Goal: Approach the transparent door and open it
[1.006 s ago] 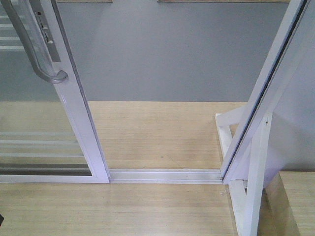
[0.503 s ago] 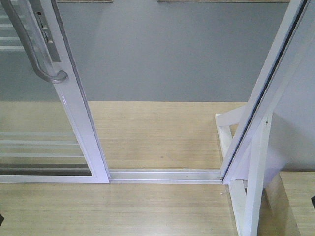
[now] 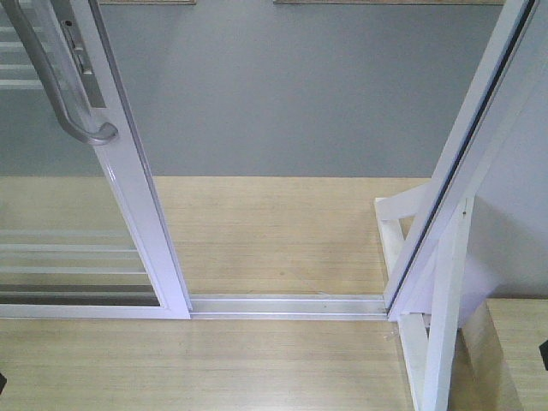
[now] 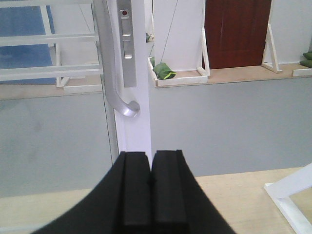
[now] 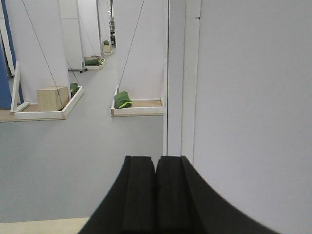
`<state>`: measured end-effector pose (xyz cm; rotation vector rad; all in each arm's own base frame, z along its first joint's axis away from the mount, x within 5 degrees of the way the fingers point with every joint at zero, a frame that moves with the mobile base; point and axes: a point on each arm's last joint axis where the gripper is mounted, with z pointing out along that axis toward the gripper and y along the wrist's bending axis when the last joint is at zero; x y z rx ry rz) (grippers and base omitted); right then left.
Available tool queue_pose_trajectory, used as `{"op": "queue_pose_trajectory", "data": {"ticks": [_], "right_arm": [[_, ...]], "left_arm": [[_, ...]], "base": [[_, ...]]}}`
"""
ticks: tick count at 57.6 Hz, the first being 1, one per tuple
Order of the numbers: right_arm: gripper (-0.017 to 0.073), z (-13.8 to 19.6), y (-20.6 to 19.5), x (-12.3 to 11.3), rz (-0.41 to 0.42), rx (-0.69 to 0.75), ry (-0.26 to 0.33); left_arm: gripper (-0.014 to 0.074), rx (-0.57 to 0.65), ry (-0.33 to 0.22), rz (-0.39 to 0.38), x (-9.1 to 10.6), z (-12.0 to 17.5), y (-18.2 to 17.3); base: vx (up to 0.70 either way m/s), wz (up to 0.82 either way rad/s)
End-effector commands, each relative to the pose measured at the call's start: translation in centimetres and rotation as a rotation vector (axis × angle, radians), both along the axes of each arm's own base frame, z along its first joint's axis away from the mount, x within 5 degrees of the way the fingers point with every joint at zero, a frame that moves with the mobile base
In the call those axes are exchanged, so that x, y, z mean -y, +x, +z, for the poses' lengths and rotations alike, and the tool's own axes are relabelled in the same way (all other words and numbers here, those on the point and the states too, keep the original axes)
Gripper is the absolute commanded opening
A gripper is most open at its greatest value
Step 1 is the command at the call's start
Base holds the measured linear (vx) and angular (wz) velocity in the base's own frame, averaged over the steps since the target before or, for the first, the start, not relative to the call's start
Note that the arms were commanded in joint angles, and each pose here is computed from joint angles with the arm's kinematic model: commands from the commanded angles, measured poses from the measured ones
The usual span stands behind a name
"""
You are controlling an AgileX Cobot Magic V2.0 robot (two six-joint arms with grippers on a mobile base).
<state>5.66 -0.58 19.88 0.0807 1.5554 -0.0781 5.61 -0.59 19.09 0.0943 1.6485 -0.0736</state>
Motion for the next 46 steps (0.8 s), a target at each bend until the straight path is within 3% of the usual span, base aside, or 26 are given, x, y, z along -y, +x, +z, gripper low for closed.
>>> {"op": "queue_pose_trajectory", "data": {"ticks": [1, 46], "right_arm": [[-0.0005, 0.33, -0.09, 0.02, -0.006, 0.079, -0.020], [-0.0005, 0.33, -0.09, 0.02, -0.006, 0.079, -0.018]], "left_arm": [[-0.0006, 0.064, -0.018, -0.006, 0.04, -0.22, 0.05], [-0.0006, 0.064, -0.018, -0.006, 0.04, -0.22, 0.05]], "base": [[0.00, 0.00], [0.00, 0.00]]}}
